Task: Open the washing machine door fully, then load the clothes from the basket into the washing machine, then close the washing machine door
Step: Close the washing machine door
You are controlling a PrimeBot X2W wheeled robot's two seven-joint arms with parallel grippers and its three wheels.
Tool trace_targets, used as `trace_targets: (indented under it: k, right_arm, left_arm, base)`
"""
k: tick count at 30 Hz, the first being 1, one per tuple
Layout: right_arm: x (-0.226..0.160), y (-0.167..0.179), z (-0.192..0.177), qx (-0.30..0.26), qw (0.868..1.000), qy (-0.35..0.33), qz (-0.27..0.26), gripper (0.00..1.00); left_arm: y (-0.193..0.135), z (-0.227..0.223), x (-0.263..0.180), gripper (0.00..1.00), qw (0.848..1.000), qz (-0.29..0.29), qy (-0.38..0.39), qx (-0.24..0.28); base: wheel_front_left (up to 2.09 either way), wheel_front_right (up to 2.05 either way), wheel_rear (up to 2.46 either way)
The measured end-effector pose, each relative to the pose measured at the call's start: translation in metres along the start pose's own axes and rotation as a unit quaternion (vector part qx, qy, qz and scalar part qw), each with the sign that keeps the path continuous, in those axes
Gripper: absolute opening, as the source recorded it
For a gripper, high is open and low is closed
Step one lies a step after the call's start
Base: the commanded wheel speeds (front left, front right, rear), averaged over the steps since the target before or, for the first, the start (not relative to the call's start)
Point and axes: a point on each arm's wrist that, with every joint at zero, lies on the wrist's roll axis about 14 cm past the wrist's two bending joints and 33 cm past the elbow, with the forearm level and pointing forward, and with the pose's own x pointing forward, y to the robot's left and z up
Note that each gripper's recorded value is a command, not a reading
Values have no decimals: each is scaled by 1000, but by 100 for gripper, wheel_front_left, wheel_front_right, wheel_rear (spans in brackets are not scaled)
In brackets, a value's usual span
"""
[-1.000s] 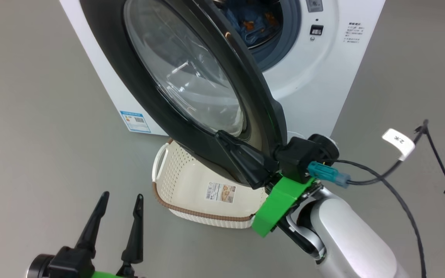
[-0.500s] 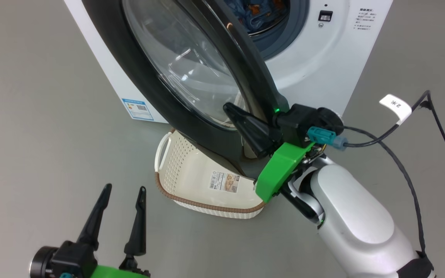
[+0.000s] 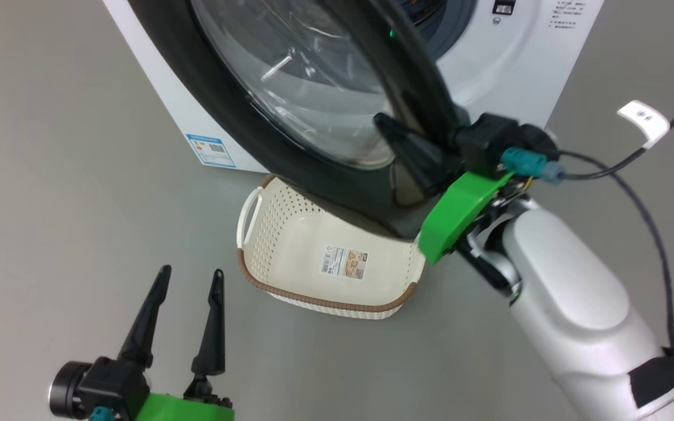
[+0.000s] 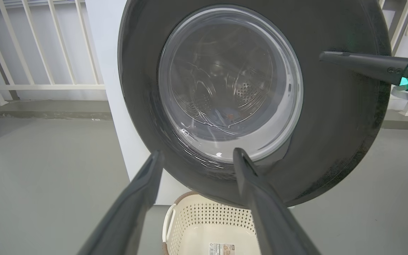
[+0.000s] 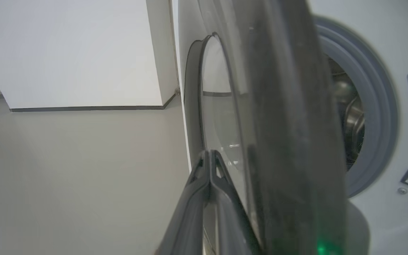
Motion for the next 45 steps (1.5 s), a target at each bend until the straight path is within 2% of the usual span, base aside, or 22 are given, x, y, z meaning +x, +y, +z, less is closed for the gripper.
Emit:
trace_targets:
  k: [8,21,33,45]
  right_arm:
    - [10,-57,5,-22,998,6,-50,0]
    - [47,-132,7,-62,994,5,-93,0]
    - [71,-168,8,-63,991,-18,-117,0]
    - [78,-171,-1,-58,992,-9,-114,0]
  left_arm:
    - [-5,-5,9,100,1000,-6,3,-1]
    - [-9,-18,28,100,1000,-12,14,0]
    - [-10,-27,42,100,1000,-13,21,4]
    - [-8,-29,45,100,1000,-11,22,9]
  base:
    - [0,0,0]
    - [0,0,0]
    - [0,0,0]
    - [0,0,0]
